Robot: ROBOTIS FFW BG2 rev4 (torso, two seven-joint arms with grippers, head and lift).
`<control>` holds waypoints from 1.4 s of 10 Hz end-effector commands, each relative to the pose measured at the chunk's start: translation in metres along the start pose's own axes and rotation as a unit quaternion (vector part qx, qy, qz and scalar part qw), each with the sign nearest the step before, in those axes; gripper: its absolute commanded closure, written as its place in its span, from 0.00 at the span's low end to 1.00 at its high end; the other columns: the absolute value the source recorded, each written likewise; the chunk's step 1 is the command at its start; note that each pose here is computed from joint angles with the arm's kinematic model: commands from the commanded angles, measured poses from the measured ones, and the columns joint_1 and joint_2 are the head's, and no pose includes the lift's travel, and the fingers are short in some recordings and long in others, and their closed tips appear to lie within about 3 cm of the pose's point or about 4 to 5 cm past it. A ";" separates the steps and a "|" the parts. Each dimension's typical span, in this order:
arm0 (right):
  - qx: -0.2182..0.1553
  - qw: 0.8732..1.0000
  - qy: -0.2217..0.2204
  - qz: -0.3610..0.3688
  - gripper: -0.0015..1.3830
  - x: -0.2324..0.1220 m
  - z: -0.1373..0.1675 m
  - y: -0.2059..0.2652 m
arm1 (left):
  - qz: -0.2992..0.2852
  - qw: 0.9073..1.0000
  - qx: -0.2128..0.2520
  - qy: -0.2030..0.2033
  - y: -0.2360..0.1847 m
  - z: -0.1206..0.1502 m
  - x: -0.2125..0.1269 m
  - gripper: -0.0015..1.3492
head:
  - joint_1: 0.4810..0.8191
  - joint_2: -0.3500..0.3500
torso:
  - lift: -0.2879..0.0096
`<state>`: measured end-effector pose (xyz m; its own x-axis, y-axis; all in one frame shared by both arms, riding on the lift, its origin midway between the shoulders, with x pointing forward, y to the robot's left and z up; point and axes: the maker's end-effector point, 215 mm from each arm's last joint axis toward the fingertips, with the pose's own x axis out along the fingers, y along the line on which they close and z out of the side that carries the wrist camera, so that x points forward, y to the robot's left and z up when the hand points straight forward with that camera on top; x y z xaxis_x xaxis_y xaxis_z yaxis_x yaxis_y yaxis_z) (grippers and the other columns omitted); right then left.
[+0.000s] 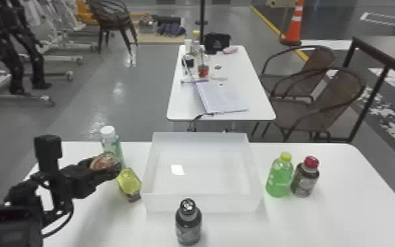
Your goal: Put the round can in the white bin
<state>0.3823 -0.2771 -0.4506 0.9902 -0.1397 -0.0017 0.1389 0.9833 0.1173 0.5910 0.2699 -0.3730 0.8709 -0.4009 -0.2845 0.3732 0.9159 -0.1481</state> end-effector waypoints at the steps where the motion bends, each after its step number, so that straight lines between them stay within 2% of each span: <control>1: 0.003 1.000 0.002 0.001 0.07 0.000 -0.003 0.004 | -0.033 0.999 -0.024 -0.021 -0.027 0.017 0.014 0.61 | 0.20 0.50 | 0.63; 3: 0.004 1.000 0.002 0.001 0.07 0.001 -0.003 0.004 | -0.081 0.994 -0.052 -0.044 -0.059 0.026 0.043 0.61 | 0.20 0.50 | 0.63; 5: 0.005 1.000 0.003 0.002 0.07 0.001 -0.004 0.004 | -0.116 0.991 -0.045 -0.055 -0.087 0.039 0.073 0.61 | 0.20 0.50 | 0.63; 7: 0.005 1.000 0.002 0.002 0.07 0.002 -0.004 0.005 | -0.144 0.987 -0.058 -0.039 -0.110 0.028 0.095 0.61 | 0.20 0.50 | 0.63; 9: 0.007 1.000 0.002 0.002 0.07 0.002 -0.004 0.004 | -0.170 0.981 -0.090 -0.007 -0.131 0.000 0.111 0.61 | 0.20 0.50 | 0.63; 10: 0.007 1.000 0.001 0.003 0.07 0.003 -0.004 0.005 | -0.179 0.979 -0.101 -0.002 -0.137 -0.005 0.115 0.61 | 0.20 0.50 | 0.63; 11: 0.008 1.000 0.000 0.003 0.07 0.003 -0.003 0.005 | -0.186 0.977 -0.107 -0.007 -0.143 -0.002 0.115 0.53 | 0.20 0.50 | 0.63; 12: 0.008 1.000 0.001 0.003 0.07 0.002 -0.004 0.005 | -0.185 0.977 -0.109 -0.009 -0.143 -0.001 0.115 0.33 | 0.20 0.50 | 0.63; 13: 0.008 1.000 0.001 0.003 0.07 0.002 -0.004 0.004 | -0.187 0.976 -0.111 -0.018 -0.144 0.004 0.115 0.19 | 0.20 0.50 | 0.63; 14: 0.008 1.000 0.001 0.003 0.07 0.002 -0.004 0.004 | -0.186 0.976 -0.112 -0.021 -0.143 0.006 0.115 0.14 | 0.20 0.50 | 0.63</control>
<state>0.3851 -0.2735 -0.4538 0.9912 -0.1320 -0.0015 0.1311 0.9828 0.1301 0.6392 0.0923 -0.3800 0.6999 -0.7008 -0.1383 0.5914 0.6771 -0.4380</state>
